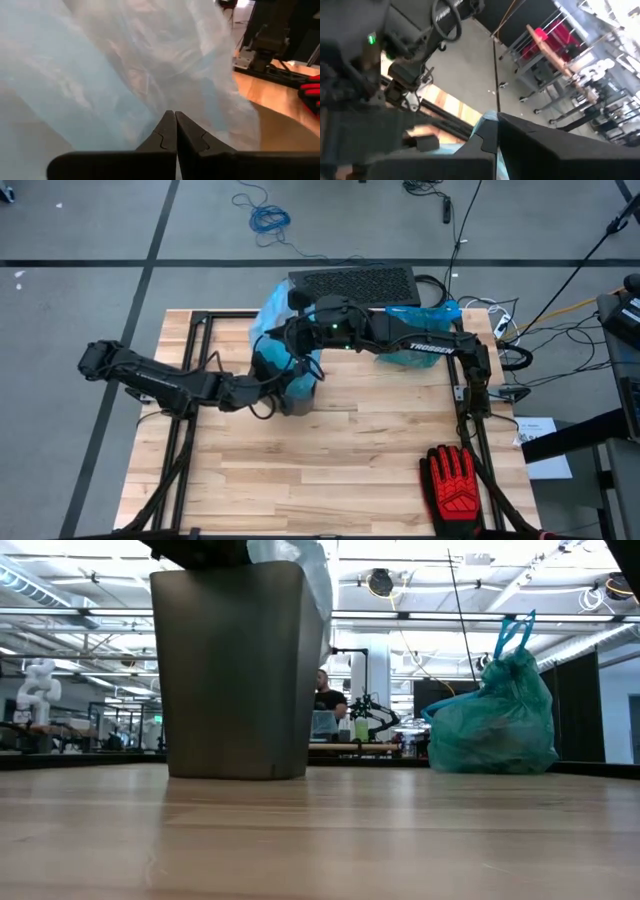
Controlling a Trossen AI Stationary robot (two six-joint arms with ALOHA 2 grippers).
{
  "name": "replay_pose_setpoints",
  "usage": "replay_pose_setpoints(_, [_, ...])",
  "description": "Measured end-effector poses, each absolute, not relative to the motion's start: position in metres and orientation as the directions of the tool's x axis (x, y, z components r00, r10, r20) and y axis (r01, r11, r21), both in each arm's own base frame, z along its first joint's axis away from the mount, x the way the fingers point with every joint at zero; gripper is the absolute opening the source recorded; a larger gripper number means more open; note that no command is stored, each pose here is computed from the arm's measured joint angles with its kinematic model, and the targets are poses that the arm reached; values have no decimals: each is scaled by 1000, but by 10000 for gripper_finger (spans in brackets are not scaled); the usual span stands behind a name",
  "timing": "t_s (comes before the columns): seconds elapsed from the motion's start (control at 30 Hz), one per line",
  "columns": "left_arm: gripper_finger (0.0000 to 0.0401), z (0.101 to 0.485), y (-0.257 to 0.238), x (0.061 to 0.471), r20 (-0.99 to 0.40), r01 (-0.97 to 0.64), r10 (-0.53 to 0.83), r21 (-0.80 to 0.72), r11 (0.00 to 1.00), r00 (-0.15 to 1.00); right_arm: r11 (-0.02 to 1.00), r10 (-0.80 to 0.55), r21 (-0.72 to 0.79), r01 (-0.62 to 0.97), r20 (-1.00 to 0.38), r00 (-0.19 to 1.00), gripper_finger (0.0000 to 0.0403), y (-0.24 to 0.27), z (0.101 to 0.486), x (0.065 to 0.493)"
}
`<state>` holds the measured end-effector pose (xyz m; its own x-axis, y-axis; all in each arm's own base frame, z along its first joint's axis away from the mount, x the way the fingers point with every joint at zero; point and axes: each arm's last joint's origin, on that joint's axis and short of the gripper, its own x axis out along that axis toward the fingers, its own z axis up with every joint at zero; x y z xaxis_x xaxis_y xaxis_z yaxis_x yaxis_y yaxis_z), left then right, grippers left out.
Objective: Place trash/remove bag and relplace
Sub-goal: Insert the blue trash bag into the black trash bin
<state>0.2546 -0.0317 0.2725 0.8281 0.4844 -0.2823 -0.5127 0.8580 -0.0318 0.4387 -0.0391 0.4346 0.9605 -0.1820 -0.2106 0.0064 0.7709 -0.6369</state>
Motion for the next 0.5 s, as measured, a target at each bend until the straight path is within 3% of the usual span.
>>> replay_pose_setpoints(0.5, [0,284,-42,251,-241,-491,473,-17,871,847,799,-123,-598,-59,-258,958,0,-12,385,455])
